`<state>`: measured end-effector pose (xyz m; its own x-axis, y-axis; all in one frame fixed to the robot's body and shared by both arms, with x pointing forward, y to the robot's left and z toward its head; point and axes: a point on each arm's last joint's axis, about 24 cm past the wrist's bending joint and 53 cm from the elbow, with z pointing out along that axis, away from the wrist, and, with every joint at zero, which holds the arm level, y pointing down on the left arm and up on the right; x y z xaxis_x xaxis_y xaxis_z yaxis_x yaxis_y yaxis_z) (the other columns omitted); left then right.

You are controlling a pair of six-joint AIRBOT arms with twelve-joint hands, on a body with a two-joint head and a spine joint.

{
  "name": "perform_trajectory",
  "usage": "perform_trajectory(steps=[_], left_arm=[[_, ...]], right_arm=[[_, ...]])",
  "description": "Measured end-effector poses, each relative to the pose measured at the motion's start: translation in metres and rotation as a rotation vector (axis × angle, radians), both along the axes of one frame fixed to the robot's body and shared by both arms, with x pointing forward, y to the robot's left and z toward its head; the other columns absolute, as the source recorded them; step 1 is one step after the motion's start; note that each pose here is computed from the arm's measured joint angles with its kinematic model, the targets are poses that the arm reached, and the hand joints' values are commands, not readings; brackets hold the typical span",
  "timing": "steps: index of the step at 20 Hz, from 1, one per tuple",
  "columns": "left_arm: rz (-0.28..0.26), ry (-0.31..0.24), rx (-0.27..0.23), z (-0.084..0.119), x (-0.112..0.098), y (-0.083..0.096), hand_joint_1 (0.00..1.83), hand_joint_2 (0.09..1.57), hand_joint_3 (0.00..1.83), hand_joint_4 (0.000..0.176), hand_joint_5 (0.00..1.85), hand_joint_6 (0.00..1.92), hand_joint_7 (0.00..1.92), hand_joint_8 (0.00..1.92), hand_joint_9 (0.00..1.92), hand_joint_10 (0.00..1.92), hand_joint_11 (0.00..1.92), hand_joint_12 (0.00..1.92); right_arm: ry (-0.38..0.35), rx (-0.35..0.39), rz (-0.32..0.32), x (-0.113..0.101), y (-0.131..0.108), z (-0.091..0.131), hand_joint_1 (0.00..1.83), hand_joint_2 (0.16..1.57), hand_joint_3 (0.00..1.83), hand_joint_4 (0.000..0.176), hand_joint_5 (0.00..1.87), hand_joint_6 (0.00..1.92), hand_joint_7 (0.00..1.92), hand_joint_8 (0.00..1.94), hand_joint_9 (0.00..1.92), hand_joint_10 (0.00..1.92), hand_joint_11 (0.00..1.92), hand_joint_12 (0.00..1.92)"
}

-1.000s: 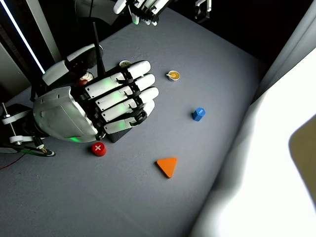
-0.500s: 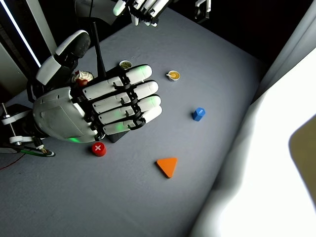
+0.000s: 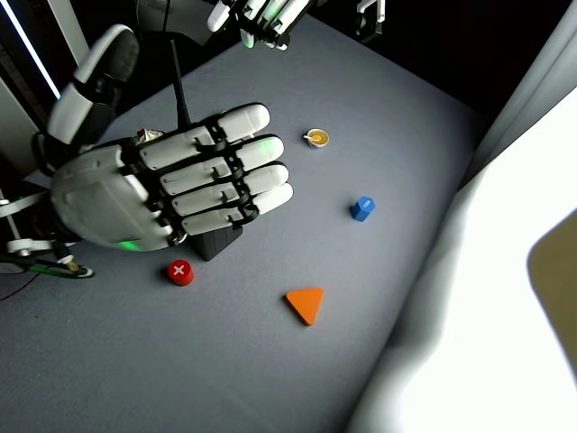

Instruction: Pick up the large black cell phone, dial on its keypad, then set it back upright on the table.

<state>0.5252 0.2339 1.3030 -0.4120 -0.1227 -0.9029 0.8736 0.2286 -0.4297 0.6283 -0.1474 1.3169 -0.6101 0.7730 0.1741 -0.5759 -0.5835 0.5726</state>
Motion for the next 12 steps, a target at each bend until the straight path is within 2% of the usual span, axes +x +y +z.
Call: perform_trajectory(steps=[1,3,6,7,8,9,10,11,12], left_arm=[[0.001,-0.001,-0.003,0.001,0.000,0.000,0.30,1.37,0.00,0.000,0.47,0.00,0.70,1.05,0.69,1.53,0.56,1.84],[0.001,0.000,-0.007,0.002,0.000,0.000,0.38,1.31,0.00,0.000,0.50,0.00,0.77,0.99,0.75,1.47,0.71,1.80],[0.000,0.001,-0.007,0.002,0.000,0.000,0.52,1.26,0.00,0.000,0.55,0.01,0.82,0.96,0.88,1.44,0.89,1.72],[-0.001,0.003,-0.005,0.001,0.000,0.000,0.50,1.27,0.00,0.000,0.54,0.00,0.82,0.97,0.86,1.46,0.83,1.75],[0.000,0.003,-0.003,0.001,0.000,0.000,0.48,1.27,0.00,0.000,0.54,0.00,0.82,0.97,0.85,1.46,0.80,1.75],[0.002,0.001,-0.005,0.002,-0.001,0.001,0.48,1.28,0.00,0.000,0.52,0.00,0.79,0.99,0.84,1.49,0.78,1.75],[0.003,0.004,-0.010,0.003,0.000,0.001,0.47,1.29,0.00,0.000,0.51,0.00,0.77,1.01,0.84,1.50,0.77,1.75],[0.003,0.008,-0.014,0.003,0.000,0.001,0.46,1.30,0.00,0.000,0.51,0.00,0.76,1.03,0.86,1.50,0.80,1.74],[0.003,0.010,-0.014,0.003,0.000,0.001,0.43,1.32,0.00,0.000,0.49,0.00,0.73,1.05,0.85,1.52,0.82,1.74]], right_arm=[[0.005,0.003,-0.004,-0.001,-0.003,0.001,0.40,0.88,0.00,0.030,0.11,0.01,0.08,0.01,0.06,0.01,0.00,0.26],[0.007,0.002,-0.002,-0.006,-0.006,0.006,0.43,0.85,0.00,0.031,0.13,0.00,0.12,0.00,0.09,0.01,0.00,0.38],[-0.005,-0.009,-0.010,-0.013,-0.017,0.016,0.39,0.86,0.00,0.026,0.10,0.00,0.09,0.00,0.06,0.00,0.00,0.30],[-0.009,-0.014,-0.020,-0.016,-0.023,0.021,0.34,0.87,0.00,0.024,0.08,0.00,0.09,0.00,0.06,0.00,0.00,0.30],[-0.014,-0.018,-0.029,-0.018,-0.029,0.025,0.29,0.89,0.01,0.014,0.06,0.00,0.07,0.00,0.05,0.00,0.00,0.27],[-0.021,-0.022,-0.042,-0.020,-0.036,0.031,0.34,0.89,0.01,0.006,0.07,0.01,0.07,0.00,0.05,0.00,0.00,0.26],[-0.028,-0.021,-0.053,-0.023,-0.042,0.034,0.35,0.89,0.00,0.015,0.07,0.01,0.08,0.00,0.06,0.00,0.00,0.28],[-0.035,-0.028,-0.066,-0.025,-0.047,0.039,0.34,0.89,0.00,0.006,0.04,0.01,0.06,0.00,0.05,0.00,0.00,0.21],[-0.043,-0.041,-0.078,-0.028,-0.051,0.043,0.31,0.90,0.01,0.005,0.03,0.00,0.05,0.00,0.05,0.00,0.00,0.20]])
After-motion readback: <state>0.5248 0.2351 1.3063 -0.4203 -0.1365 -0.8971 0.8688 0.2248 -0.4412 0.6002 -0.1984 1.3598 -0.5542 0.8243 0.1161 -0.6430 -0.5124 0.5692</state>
